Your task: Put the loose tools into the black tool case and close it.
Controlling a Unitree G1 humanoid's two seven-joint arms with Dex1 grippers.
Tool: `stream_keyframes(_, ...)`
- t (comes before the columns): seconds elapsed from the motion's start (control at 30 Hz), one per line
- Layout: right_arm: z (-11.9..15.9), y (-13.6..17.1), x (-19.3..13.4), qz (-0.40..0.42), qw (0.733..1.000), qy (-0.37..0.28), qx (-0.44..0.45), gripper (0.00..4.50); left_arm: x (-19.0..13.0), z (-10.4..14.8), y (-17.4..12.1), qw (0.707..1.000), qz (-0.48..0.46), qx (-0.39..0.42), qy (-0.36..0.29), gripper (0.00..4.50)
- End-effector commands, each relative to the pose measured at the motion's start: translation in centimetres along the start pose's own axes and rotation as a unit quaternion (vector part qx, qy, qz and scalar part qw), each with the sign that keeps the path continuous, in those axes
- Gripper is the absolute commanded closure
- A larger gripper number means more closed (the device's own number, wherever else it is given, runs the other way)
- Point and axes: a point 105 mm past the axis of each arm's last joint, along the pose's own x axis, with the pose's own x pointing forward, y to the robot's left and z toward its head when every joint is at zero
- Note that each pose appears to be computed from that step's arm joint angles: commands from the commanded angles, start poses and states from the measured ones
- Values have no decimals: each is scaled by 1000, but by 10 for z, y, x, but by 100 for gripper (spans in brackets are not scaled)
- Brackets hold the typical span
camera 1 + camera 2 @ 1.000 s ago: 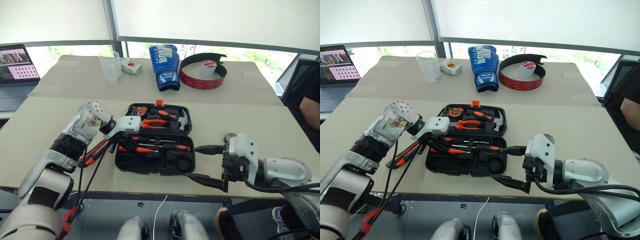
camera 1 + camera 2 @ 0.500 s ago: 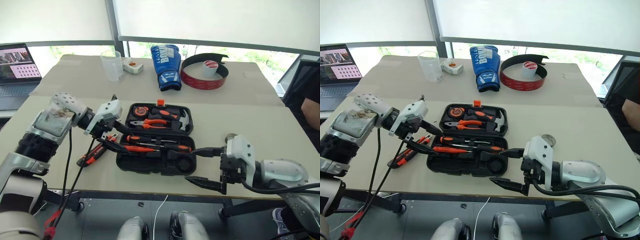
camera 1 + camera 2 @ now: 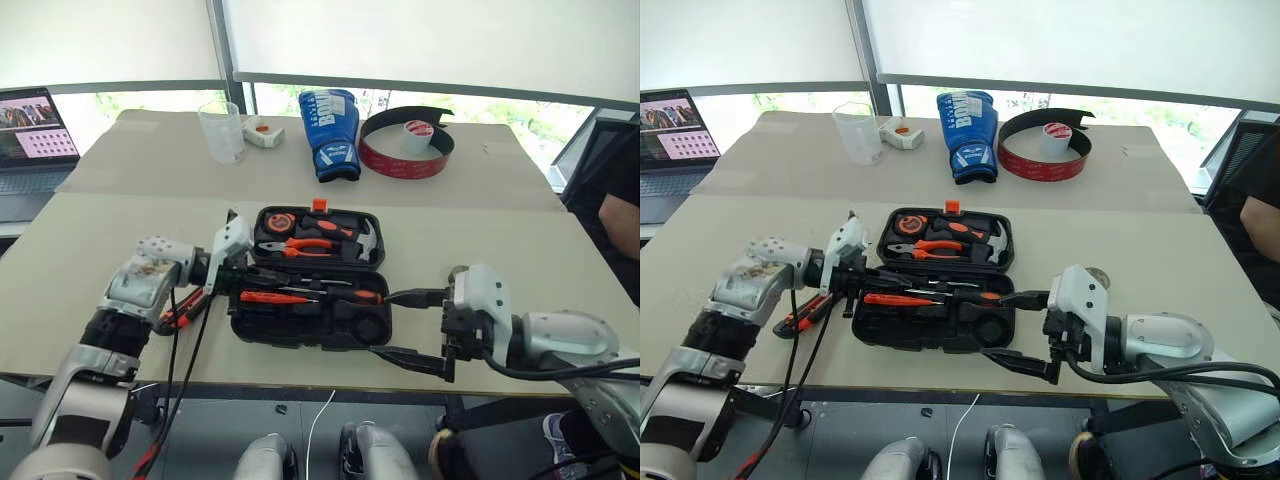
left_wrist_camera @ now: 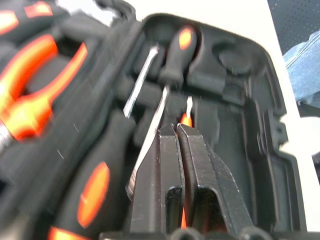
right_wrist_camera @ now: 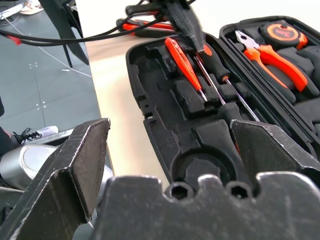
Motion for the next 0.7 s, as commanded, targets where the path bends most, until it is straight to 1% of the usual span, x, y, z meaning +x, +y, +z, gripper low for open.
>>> stream_keyframes(0.03, 6, 0, -2, -4, 1000, -8, -13, 0, -7, 6, -1, 999, 4, 32, 20, 443)
stream_keyframes(0.23, 7, -1, -1, -3, 1000, -9, -14, 0, -2, -3, 6, 998, 16, 41, 41, 443)
stream_keyframes(0.33, 7, -1, -2, -3, 1000, -9, -14, 0, 4, -8, 3, 998, 5, 42, 46, 443)
stream_keyframes(0.47, 8, 0, -2, -2, 1000, -8, -13, 0, 13, -7, -1, 998, -4, 43, 42, 443)
stream_keyframes(0.7, 9, -1, -2, -1, 1000, -9, -14, 0, 4, -8, 4, 998, 11, 38, 45, 443)
